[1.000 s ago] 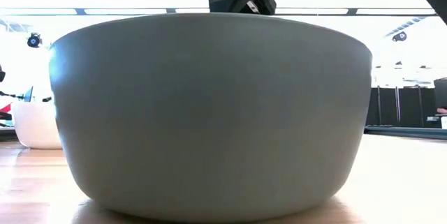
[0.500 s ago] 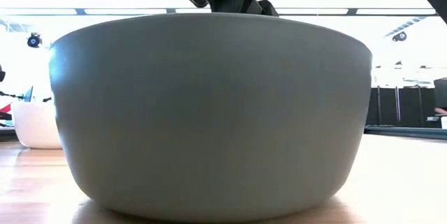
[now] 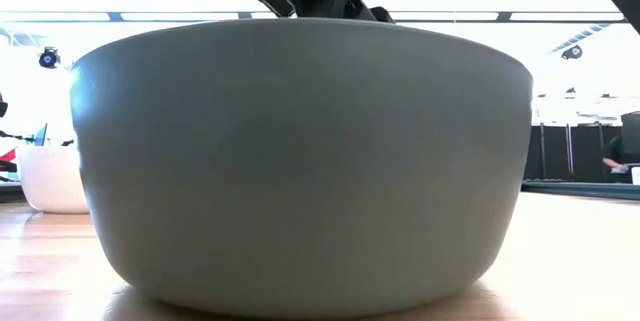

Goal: Nest bowls inside each other
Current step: Stack the white bowl on top of the light gray bowl

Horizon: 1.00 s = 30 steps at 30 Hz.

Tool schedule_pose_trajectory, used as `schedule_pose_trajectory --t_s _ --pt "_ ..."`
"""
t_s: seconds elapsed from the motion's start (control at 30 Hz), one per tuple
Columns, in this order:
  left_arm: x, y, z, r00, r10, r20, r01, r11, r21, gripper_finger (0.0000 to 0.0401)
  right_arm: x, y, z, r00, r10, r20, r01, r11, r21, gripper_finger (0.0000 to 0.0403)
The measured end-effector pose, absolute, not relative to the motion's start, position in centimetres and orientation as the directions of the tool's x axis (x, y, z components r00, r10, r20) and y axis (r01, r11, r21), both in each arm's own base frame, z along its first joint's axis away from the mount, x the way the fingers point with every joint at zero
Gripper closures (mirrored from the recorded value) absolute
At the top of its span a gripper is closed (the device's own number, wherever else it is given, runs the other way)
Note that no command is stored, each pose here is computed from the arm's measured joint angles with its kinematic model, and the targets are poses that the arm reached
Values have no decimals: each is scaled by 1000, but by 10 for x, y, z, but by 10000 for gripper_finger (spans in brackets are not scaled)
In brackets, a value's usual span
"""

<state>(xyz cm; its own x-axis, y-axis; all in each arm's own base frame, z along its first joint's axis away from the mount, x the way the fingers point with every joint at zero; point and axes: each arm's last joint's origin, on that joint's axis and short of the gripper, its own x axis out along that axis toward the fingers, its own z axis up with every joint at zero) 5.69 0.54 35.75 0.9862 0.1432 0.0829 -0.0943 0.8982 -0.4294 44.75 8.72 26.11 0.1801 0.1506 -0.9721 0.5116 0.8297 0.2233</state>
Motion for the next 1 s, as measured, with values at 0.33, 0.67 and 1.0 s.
schedule_pose_trajectory --t_s 0.33,0.67,1.0 --pt "57 5 357 986 142 83 -93 898 -430 271 458 89 282 324 171 -931 486 814 318 302" --pt "58 5 357 987 142 80 -94 898 -431 271 463 84 255 262 155 -952 531 801 277 391" --pt "58 5 357 987 140 79 -93 898 -430 271 468 83 247 252 153 -955 548 791 272 394"
